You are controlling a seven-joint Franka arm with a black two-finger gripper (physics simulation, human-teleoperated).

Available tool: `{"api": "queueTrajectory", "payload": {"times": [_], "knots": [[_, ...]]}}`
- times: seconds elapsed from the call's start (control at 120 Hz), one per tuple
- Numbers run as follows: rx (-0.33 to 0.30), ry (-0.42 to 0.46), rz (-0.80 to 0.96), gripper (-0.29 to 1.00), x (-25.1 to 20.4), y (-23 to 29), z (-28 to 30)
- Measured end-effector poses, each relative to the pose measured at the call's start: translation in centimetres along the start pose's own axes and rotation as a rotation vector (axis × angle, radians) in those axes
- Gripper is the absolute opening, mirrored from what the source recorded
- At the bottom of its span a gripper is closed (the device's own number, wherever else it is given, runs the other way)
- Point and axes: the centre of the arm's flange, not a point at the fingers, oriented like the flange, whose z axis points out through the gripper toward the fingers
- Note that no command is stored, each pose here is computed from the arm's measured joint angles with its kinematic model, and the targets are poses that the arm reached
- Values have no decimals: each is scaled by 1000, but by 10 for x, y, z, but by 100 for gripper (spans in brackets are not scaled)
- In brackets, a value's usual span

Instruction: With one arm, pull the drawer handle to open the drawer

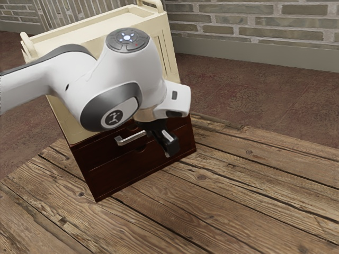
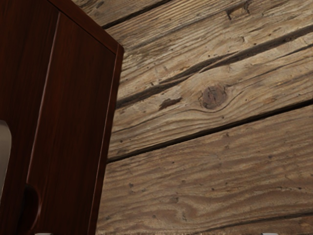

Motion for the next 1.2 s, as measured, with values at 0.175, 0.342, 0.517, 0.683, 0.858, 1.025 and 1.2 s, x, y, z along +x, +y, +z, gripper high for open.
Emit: {"api": "queueTrajectory", "payload": {"times": [0.175,0.342,0.517,0.683,0.858,1.025,1.2], "knots": [[7,-4,-32,54,-5,-20,6],[10,13,-19,54,-1,-15,4],[48,20,-11,53,-1,-23,6],[80,2,-34,53,-5,-46,19],[90,-1,-27,52,-3,-46,24],[94,5,-14,51,-1,-41,23],[100,-3,-27,51,-3,-50,27]]}}
